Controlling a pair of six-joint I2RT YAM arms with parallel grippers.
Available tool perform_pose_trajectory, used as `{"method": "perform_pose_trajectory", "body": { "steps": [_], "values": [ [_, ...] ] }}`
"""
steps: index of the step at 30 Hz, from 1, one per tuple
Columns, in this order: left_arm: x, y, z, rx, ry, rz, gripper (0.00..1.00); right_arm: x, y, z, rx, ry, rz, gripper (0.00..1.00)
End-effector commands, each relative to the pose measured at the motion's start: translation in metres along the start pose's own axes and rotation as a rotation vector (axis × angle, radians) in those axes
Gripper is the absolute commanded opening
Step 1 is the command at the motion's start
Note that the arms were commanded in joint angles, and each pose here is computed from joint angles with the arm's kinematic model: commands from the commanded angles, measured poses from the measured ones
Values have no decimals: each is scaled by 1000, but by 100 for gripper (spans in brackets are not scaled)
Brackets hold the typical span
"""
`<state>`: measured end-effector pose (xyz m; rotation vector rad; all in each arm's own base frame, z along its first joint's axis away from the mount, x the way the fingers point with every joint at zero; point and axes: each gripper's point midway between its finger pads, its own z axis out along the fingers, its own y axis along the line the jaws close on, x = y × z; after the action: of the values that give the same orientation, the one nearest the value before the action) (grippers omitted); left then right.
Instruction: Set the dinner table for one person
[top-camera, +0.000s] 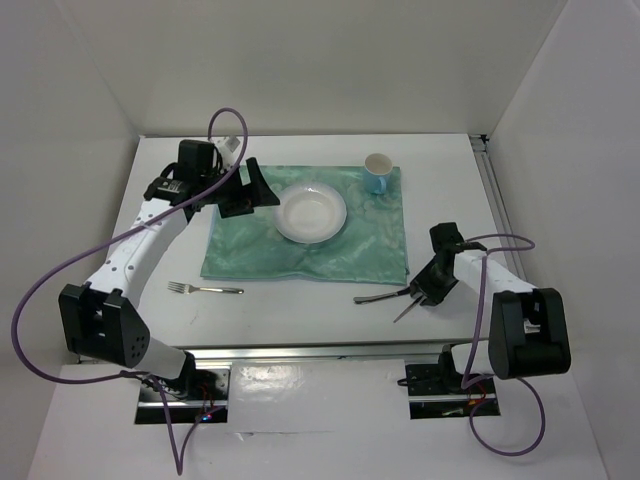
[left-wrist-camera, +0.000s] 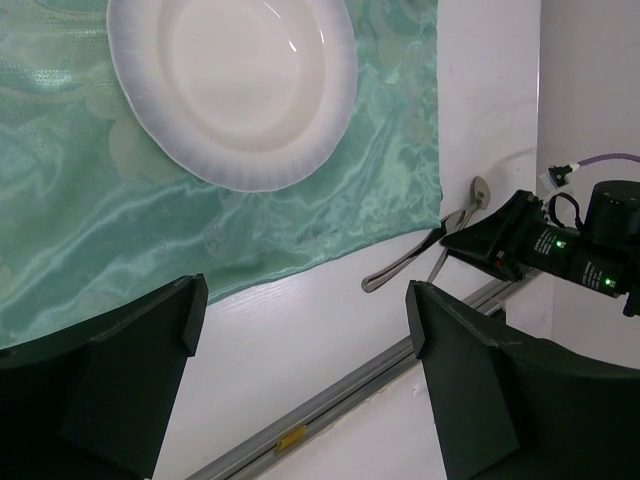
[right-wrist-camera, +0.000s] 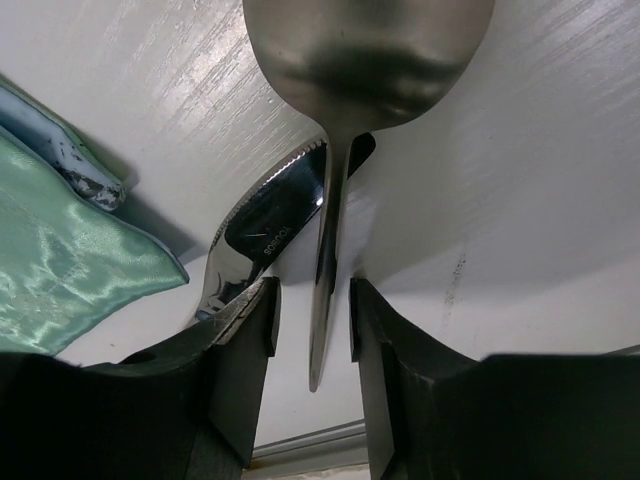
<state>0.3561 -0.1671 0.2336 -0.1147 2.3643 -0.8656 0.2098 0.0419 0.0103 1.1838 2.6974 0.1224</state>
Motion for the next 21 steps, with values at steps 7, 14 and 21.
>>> {"method": "perform_pose_trajectory", "body": {
  "steps": [7,14,21],
  "values": [
    [-15,-15,-17,35,-51,64,100,-9,-3,0,9,-50,30,20],
    [-17,-15,-16,30,-61,67,100,-43,9,-48,-11,-193,-1,1],
    [-3,13,2,-66,-3,-19,100,-64,90,-102,-193,-284,-256,0]
  ]
}}
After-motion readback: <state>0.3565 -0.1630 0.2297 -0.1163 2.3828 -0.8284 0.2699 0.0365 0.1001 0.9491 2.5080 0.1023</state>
